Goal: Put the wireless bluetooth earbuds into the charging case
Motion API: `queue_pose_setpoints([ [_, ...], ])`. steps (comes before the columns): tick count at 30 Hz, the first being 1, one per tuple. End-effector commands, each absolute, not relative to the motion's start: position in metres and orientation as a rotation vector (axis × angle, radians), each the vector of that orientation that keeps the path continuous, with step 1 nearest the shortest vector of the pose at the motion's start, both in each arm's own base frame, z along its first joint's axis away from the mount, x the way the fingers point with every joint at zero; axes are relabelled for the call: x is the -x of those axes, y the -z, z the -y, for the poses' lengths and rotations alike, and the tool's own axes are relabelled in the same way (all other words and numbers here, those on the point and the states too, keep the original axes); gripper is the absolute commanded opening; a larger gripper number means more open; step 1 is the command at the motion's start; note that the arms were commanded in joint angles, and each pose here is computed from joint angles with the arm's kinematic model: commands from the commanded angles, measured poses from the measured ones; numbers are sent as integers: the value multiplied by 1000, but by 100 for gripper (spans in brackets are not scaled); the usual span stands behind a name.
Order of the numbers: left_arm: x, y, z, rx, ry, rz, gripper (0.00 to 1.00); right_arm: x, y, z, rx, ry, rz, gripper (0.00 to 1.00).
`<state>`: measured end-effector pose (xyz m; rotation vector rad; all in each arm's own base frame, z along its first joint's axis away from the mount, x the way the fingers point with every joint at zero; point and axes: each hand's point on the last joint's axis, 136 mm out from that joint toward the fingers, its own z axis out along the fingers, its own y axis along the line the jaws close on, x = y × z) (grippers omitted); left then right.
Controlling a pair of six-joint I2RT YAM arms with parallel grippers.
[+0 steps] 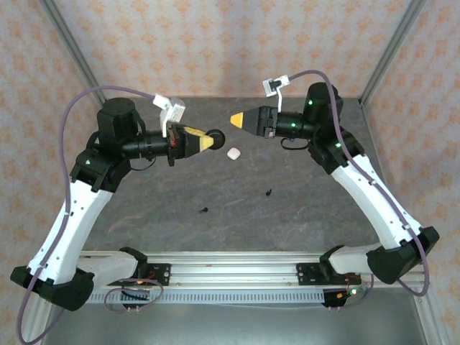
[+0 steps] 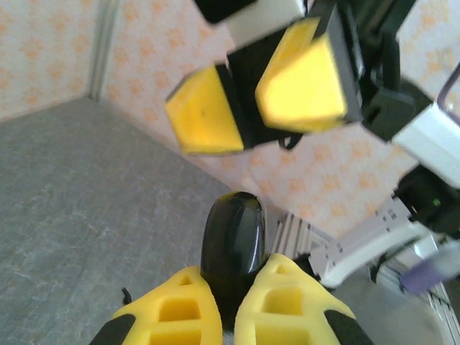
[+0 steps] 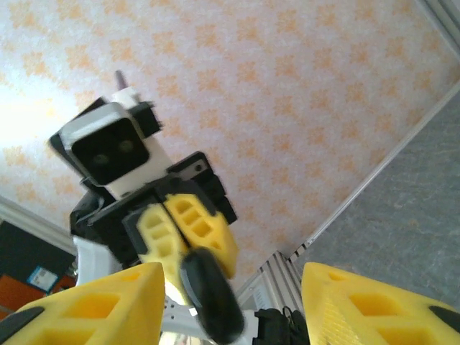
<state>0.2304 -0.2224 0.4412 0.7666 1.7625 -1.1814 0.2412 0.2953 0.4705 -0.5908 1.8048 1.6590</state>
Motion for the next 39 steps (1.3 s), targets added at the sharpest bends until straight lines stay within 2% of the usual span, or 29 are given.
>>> queue_pose_setpoints([
  [1, -214, -434, 225, -911, 1222, -1760, 0, -220, -468, -300, 727, -1644, -1814, 54],
  [13, -219, -435, 232, -952, 1291, -1749, 0, -209, -433, -321, 858, -1561, -1930, 59],
  [17, -220, -435, 234, -961, 1309, -1744, 0, -209, -424, -321, 869, -1535, -1957, 56],
  [20, -220, -436, 235, -966, 1324, -1742, 0, -209, -420, -321, 873, -1535, -1971, 41],
  [22, -221, -436, 236, -967, 1331, -1745, 0, -210, -418, -322, 871, -1534, -1973, 26],
  [26, -226, -433, 235, -949, 1315, -1763, 0, -211, -419, -322, 868, -1536, -1962, 12],
  [27, -229, -432, 235, -936, 1304, -1774, 5, -212, -420, -323, 862, -1541, -1959, 10],
  [33, -250, -423, 227, -750, 1250, -1871, 58, -218, -422, -321, 805, -1523, -1922, 5],
  [35, -256, -423, 225, -671, 1291, -1883, 63, -220, -423, -319, 790, -1504, -1906, 4],
  [39, -259, -424, 225, -606, 1332, -1838, 64, -224, -427, -316, 758, -1489, -1879, 3],
])
